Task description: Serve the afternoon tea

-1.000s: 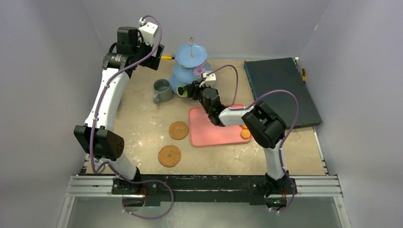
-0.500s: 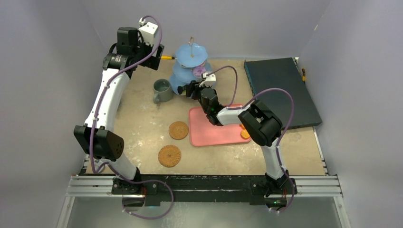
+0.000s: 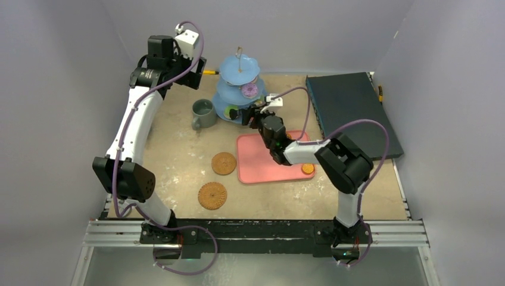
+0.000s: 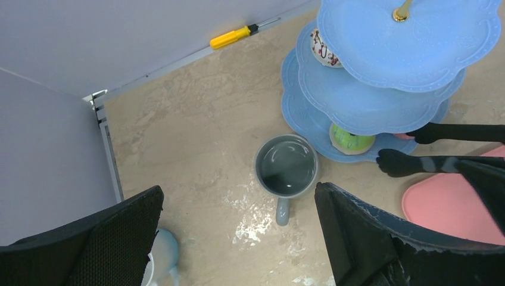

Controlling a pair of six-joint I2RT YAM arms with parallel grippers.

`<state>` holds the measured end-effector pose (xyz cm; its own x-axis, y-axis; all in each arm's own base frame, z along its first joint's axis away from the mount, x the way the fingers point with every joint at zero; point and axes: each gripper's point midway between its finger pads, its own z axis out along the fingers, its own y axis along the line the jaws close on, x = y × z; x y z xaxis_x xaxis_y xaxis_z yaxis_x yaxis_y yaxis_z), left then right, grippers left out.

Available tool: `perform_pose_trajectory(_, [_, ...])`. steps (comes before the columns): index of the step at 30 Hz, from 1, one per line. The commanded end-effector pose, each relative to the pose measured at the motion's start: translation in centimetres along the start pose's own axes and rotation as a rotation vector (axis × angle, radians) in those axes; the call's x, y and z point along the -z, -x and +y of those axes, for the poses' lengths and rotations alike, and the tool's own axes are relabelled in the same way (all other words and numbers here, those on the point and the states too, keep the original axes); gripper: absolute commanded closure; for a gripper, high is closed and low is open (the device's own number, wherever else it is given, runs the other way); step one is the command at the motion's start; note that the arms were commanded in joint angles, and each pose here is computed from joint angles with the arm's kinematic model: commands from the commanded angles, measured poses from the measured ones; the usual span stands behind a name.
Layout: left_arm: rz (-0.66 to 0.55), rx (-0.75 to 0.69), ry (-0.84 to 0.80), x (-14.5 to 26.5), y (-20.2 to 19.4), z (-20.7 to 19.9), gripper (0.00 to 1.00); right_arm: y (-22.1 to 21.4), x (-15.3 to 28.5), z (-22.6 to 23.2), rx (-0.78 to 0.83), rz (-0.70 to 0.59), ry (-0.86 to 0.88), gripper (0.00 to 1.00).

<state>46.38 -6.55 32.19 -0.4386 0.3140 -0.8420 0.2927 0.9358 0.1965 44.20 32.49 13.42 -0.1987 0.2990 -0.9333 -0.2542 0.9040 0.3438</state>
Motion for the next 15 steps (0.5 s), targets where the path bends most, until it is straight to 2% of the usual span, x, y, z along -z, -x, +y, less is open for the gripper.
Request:
perform_pose_trajectory(1, [-0.051,-0.007,0.004,1.5,1.2,0.4,0.01,5.2,2.7,1.0,-0.053,-0.099,0.054,0.32])
perform_pose_trajectory(7, [-0.052,-0.008,-0.008,1.4,1.2,0.2,0.01,4.3,6.7,-1.8,-0.036,0.008,-0.025,0.33])
perform_pose_trajectory(15, [-0.046,-0.006,-0.021,1.2,1.0,-0.1,0.01,4.5,11.5,-7.6,0.013,0.032,-0.241,0.35])
